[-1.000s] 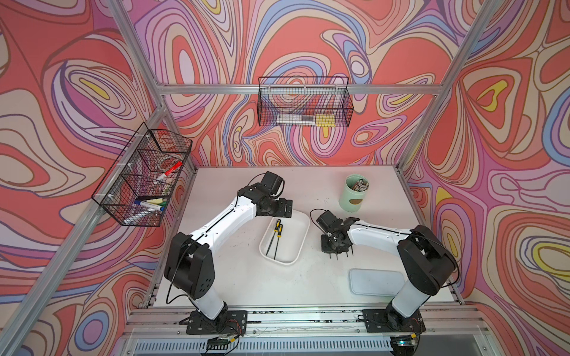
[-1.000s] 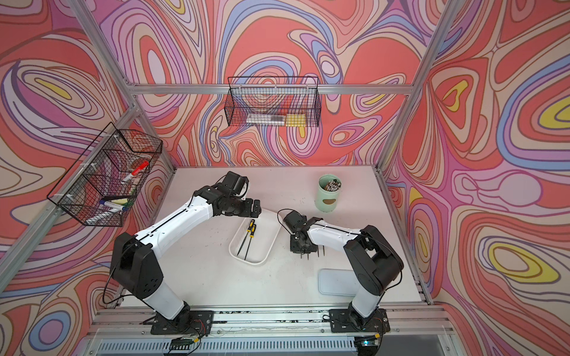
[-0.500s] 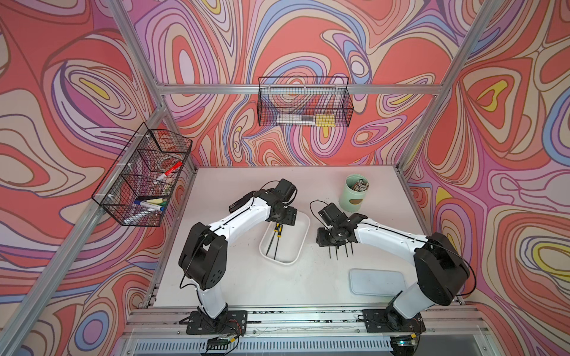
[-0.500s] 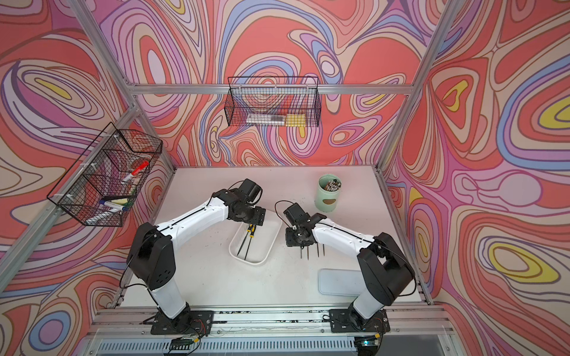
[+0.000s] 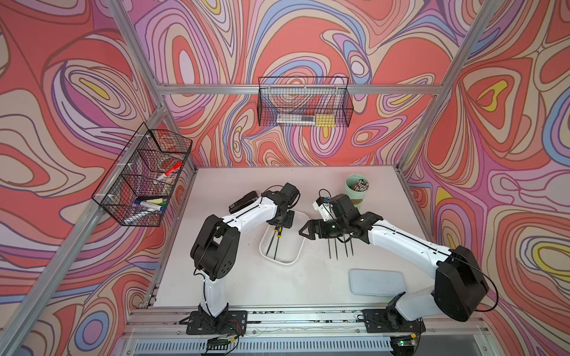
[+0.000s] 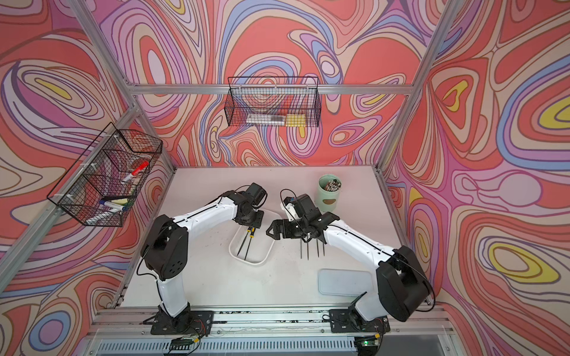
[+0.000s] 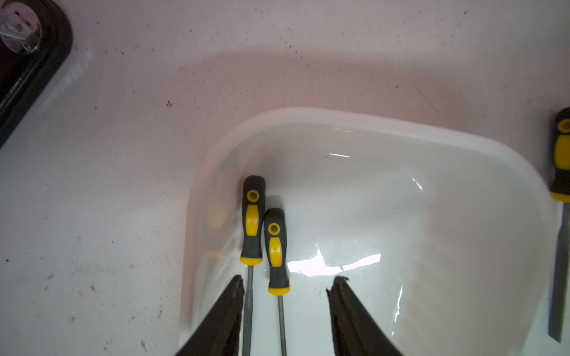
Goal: Take the file tool out of the storage box
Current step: Pick up the file tool from the storage box.
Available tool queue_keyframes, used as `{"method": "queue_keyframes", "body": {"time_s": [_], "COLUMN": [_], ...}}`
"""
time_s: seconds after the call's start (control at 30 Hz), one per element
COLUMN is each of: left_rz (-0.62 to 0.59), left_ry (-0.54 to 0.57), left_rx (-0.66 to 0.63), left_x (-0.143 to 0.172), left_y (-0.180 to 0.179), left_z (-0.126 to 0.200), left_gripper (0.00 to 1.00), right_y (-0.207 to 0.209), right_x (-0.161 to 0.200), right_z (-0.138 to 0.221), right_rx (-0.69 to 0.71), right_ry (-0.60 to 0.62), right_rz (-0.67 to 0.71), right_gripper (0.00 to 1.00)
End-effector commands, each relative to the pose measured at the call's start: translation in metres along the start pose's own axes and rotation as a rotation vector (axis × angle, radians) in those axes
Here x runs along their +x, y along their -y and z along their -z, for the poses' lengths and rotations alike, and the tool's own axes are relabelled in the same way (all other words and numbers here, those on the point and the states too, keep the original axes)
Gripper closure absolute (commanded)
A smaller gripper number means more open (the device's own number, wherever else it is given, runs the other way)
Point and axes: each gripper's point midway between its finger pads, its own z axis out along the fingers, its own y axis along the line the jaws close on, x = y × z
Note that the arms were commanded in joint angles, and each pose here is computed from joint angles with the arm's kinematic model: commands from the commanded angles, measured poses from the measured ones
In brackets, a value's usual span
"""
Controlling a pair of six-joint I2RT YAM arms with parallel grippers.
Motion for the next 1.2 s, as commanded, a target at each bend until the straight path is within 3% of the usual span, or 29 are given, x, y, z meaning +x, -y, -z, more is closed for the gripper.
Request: {"method": "queue_keyframes", "body": {"time_s": [0.0,0.33,1.17], "left_rz": [-0.023,-0.028,-0.016], "left_ry": [-0.013,-0.040,-0.077], "left_rx": [-0.015,-0.009,-0.057], "left_x": [-0.001,0.004,0.013], "left_y": [0.000,0.004,-0.003], "left_z": [-0.010,-0.025,-0.048], "left_gripper": [0.57,0.63,0.64], "right_y": [-0.015,-0.014,-0.003], "right_x": [-0.002,0.000,0.007], "right_z": [0.009,0.020,0.021], "right_rx": [-0.092,-0.102,-0.064], "right_ry": [0.019,0.042,0.040], "right_rz": [0.031,0.040,0.040], "right_gripper": [0.02,0.05,0.09]}}
